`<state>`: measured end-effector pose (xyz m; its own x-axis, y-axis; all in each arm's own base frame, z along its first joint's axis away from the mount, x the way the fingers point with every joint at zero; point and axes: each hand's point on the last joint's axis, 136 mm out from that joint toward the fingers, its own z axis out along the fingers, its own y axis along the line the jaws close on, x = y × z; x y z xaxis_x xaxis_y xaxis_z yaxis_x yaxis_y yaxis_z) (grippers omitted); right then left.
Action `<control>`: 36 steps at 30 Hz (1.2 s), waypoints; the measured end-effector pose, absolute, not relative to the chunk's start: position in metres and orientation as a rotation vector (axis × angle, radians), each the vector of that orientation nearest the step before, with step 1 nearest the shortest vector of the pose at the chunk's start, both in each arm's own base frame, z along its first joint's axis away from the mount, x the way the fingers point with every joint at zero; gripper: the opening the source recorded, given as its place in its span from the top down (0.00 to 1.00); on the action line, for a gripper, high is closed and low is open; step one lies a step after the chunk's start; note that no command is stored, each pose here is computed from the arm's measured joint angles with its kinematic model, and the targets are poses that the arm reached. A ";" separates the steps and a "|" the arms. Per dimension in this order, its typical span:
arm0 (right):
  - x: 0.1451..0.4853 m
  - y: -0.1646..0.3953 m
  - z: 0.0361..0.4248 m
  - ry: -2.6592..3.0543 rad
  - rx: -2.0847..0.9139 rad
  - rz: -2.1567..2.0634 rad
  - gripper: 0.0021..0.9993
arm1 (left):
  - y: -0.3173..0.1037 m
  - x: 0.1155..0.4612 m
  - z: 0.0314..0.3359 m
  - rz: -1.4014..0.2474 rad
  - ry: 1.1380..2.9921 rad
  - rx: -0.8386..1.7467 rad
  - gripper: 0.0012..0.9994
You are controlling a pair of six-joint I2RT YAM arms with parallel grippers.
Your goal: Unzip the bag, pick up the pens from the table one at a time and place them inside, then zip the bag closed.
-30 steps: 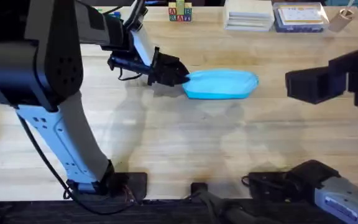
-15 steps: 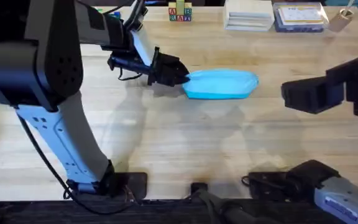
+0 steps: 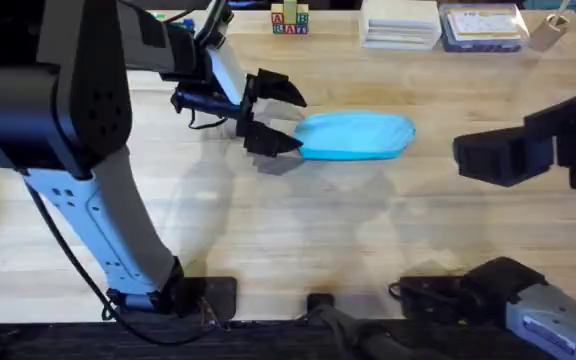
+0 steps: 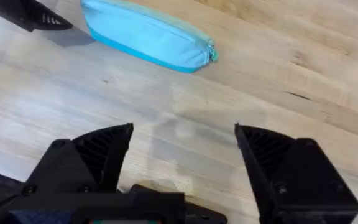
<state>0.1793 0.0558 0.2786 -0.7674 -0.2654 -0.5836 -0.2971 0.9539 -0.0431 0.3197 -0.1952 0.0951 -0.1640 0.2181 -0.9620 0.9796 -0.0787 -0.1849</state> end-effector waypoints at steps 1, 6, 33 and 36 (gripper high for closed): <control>0.179 0.056 0.279 2.486 -0.396 0.068 0.00 | -0.195 0.320 0.095 -1.308 1.453 1.353 0.01; 0.179 0.056 0.279 2.486 -0.396 0.068 0.00 | -0.195 0.320 0.095 -1.308 1.453 1.353 0.01; 0.179 0.056 0.279 2.486 -0.396 0.068 0.00 | -0.190 0.328 0.117 -1.317 1.593 1.420 0.00; 0.179 0.056 0.279 2.486 -0.396 0.068 0.00 | -0.187 0.330 0.123 -1.291 1.646 1.475 0.00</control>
<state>0.1793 0.0558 0.2786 -0.7674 -0.2654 -0.5836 -0.2971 0.9539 -0.0431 0.3303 -0.1866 0.1234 -0.2261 0.4027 -0.8869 0.9574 -0.0762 -0.2787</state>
